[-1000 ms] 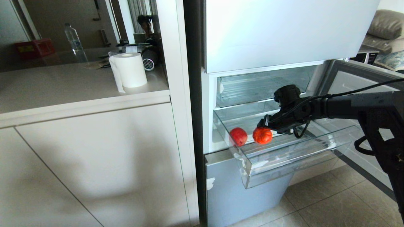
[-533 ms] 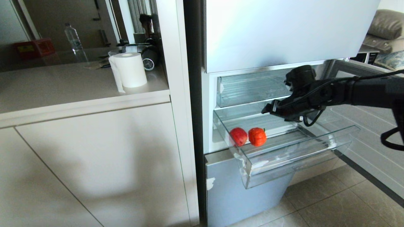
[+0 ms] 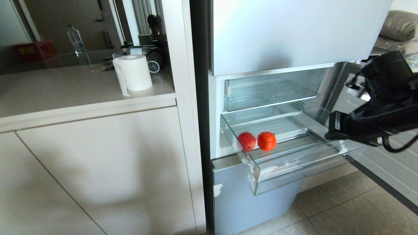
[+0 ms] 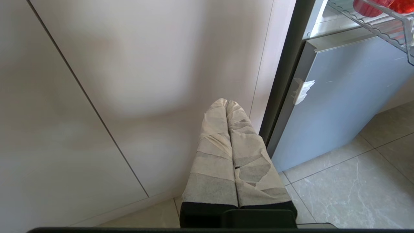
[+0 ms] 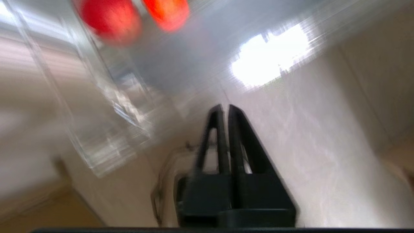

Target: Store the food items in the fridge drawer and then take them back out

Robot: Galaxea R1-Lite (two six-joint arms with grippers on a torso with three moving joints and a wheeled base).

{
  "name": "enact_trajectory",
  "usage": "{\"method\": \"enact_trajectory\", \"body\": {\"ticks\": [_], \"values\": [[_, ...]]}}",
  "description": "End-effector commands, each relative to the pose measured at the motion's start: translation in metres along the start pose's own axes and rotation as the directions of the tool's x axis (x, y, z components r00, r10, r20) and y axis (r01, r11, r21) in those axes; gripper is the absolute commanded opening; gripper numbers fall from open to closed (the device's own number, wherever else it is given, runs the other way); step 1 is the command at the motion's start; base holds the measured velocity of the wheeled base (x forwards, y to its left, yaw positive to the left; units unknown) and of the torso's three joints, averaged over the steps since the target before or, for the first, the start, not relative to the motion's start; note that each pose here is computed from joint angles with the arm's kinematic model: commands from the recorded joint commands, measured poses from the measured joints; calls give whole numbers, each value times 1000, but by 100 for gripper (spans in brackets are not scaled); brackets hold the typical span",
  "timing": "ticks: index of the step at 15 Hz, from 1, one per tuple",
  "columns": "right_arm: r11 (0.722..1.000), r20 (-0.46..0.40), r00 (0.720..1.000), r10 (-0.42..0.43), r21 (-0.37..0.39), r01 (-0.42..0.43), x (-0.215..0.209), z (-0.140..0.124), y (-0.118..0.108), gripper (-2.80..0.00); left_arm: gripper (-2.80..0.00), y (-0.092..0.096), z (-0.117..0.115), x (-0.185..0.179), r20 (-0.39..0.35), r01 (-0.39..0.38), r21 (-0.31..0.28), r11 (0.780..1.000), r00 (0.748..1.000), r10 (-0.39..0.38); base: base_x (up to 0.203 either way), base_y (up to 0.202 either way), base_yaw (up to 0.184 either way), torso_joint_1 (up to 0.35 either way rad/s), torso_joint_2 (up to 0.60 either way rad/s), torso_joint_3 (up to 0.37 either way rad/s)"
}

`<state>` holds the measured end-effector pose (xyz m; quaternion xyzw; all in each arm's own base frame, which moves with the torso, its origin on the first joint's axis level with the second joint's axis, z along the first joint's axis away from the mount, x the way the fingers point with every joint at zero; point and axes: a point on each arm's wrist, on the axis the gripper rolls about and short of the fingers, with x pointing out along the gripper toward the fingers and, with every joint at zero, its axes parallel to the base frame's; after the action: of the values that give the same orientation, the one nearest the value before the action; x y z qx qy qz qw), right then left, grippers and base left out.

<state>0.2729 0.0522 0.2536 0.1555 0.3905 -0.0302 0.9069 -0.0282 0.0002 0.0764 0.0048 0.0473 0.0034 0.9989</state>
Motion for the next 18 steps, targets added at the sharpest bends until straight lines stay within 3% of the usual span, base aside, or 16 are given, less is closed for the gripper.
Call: {"method": "enact_trajectory", "body": {"ticks": [1,4,10,12,18], "values": [[1000,-31,999,-15,-3,15,-33,-41,-23,-280,-280,0,0,0,-2,0,0,1000,1000,0,0,0,0,0,0,0],[998,-133,990,-55,-35,51,-18,-64,-33,-280,-280,0,0,0,-2,0,0,1000,1000,0,0,0,0,0,0,0],[997,-225,974,-38,-76,21,63,-55,-21,-280,-280,0,0,0,-2,0,0,1000,1000,0,0,0,0,0,0,0],[997,-217,976,-23,-81,5,88,-48,-15,-280,-280,0,0,0,-2,0,0,1000,1000,0,0,0,0,0,0,0],[996,-72,995,69,-59,-73,114,-14,4,-280,-280,0,0,0,-2,0,0,1000,1000,0,0,0,0,0,0,0]]}}
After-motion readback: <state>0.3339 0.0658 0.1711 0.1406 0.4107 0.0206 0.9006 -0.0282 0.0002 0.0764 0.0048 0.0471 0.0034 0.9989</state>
